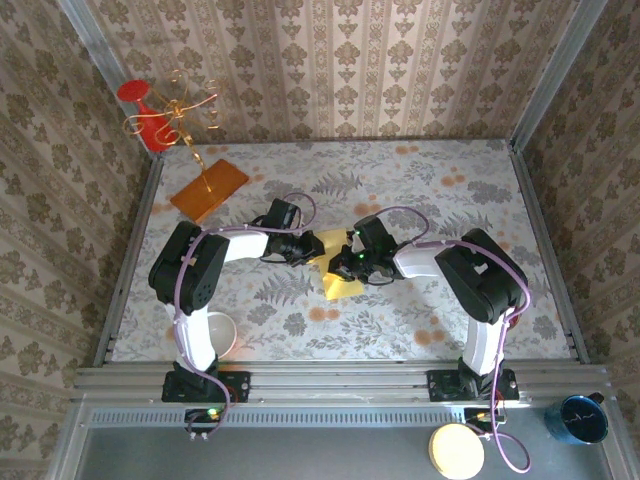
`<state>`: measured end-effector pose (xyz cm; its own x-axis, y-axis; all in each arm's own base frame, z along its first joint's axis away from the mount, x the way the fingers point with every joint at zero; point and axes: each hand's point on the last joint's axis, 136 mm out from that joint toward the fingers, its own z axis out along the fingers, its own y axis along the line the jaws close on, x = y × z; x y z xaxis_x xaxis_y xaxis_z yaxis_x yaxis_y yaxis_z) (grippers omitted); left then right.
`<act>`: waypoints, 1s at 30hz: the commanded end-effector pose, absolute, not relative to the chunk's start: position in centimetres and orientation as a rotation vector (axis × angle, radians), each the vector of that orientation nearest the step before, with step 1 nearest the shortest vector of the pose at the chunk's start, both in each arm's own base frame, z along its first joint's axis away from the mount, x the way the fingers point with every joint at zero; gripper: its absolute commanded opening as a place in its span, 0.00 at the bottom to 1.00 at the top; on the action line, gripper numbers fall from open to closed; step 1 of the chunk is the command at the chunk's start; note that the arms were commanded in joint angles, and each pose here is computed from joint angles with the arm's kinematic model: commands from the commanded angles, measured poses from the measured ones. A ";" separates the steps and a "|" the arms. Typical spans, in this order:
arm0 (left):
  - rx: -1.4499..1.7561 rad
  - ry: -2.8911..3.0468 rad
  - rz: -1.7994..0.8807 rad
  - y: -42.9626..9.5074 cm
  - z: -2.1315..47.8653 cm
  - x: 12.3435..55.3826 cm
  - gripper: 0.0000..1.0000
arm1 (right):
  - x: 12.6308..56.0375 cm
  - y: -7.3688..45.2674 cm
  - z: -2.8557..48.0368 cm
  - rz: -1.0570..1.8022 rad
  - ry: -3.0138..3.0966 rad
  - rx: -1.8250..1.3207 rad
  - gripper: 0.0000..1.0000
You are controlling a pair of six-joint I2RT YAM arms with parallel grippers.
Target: Fold a paper plane with a square sheet of paper (pick it up from the middle)
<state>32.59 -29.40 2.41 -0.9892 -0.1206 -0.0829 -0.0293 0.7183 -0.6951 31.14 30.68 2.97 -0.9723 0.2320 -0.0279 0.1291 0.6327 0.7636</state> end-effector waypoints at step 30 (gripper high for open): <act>-0.126 2.851 -1.074 -28.9 0.9 32.1 0.16 | 32.1 31.4 2.6 1.266 2.707 0.322 0.02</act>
